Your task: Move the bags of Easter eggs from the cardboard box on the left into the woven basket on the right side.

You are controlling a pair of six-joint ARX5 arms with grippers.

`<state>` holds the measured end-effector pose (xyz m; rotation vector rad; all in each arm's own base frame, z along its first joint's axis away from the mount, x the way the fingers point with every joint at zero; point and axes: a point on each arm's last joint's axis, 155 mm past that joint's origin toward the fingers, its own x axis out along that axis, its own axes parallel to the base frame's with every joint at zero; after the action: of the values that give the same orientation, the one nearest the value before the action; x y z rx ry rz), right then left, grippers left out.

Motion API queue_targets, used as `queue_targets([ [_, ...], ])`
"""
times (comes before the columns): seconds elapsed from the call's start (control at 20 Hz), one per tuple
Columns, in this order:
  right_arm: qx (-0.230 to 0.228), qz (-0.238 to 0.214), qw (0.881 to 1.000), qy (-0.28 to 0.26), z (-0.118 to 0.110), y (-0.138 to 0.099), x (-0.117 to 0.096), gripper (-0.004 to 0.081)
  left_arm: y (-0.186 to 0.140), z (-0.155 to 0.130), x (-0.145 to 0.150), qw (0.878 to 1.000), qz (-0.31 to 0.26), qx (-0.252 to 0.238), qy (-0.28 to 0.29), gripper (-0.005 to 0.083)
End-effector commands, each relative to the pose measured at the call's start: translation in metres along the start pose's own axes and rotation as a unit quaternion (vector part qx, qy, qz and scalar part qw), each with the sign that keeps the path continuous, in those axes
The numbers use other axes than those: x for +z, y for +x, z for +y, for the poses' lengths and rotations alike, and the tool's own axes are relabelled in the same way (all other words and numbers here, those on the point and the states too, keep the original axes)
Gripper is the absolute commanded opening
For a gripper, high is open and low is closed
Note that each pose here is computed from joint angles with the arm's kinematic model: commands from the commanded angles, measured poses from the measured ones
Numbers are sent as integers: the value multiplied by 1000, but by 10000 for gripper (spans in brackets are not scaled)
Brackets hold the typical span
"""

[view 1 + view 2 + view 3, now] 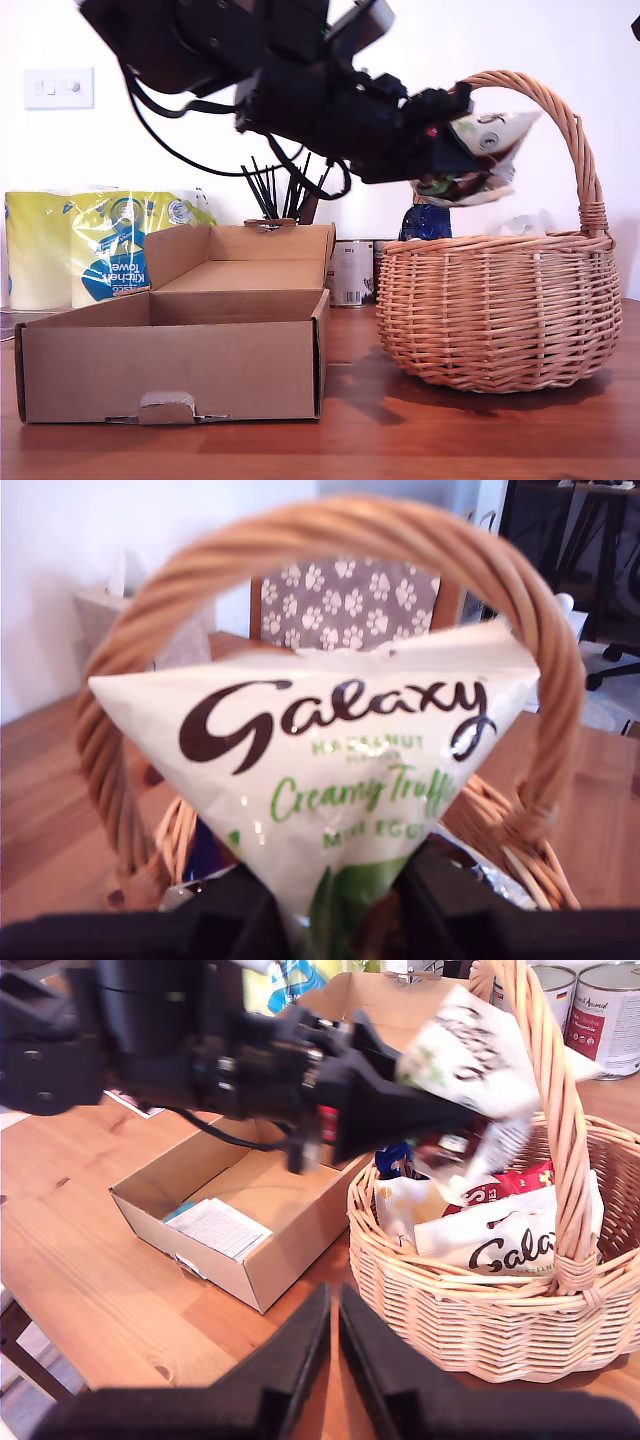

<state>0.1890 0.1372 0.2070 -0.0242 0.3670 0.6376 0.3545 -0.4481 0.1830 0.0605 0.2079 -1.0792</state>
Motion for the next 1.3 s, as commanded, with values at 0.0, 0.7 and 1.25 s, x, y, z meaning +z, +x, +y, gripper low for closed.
queue_targets([
  [0.0, 2, -5, 1000, -1, 1, -1, 3, -12, 11, -4, -22, 1000, 24, -6, -8, 74],
  [0.7, 2, -7, 1000, -1, 1, -1, 4, -12, 21, -10, -49, 994, 104, -16, -6, 553],
  [1.25, -43, -11, 999, -6, -16, -1, 5, -12, -65, -27, 27, 989, 144, -17, 14, 319],
])
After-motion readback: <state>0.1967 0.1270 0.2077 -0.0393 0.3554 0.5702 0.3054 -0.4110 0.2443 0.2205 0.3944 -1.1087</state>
